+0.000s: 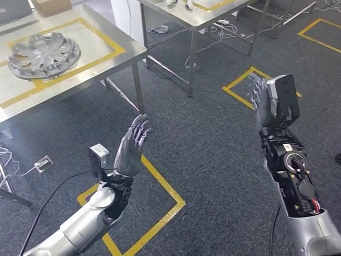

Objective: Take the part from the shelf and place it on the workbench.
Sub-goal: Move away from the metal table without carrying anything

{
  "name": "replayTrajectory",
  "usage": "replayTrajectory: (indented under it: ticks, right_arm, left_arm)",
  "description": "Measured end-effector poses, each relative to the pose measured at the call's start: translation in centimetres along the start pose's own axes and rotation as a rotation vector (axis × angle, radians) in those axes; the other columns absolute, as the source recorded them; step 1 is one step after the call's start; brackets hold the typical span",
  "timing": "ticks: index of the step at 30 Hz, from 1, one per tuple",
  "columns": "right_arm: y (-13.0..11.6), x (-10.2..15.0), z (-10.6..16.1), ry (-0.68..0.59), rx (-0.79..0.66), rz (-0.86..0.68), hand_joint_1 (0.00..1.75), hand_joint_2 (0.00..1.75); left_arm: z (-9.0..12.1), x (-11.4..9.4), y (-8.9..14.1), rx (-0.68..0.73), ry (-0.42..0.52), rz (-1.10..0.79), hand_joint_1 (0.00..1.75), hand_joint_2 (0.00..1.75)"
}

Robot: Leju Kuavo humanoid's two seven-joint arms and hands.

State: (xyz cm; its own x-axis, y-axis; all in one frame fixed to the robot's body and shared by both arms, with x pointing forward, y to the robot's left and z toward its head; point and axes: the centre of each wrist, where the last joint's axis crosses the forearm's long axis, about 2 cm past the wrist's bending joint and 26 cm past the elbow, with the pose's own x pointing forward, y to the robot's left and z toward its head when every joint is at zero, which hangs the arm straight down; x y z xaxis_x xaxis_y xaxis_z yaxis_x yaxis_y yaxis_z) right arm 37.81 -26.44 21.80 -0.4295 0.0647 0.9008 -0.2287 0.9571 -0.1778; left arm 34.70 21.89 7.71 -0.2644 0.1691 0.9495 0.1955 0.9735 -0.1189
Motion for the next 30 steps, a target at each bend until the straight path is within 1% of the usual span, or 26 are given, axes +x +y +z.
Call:
replayTrajectory:
  ticks: [6,19,25,30]
  right_arm:
    - [-0.04,-0.05,-0.01,0.002,0.000,0.001,0.00,0.00]
    - [-0.10,-0.10,-0.09,-0.002,0.001,0.001,0.00,0.00]
    - [0.01,-0.34,0.08,0.005,0.006,-0.001,0.00,0.00]
    - [0.08,-0.37,0.10,0.006,0.008,-0.001,0.00,0.00]
  left_arm:
    - [-0.31,0.14,-0.39,-0.003,-0.009,0.008,0.00,0.00]
    - [-0.35,0.18,-0.28,-0.004,-0.013,0.006,0.00,0.00]
    - [0.29,-0.17,-0.03,-0.001,0.001,0.001,0.00,0.00]
    - [0.23,-0.11,0.07,-0.001,0.000,-0.002,0.00,0.00]
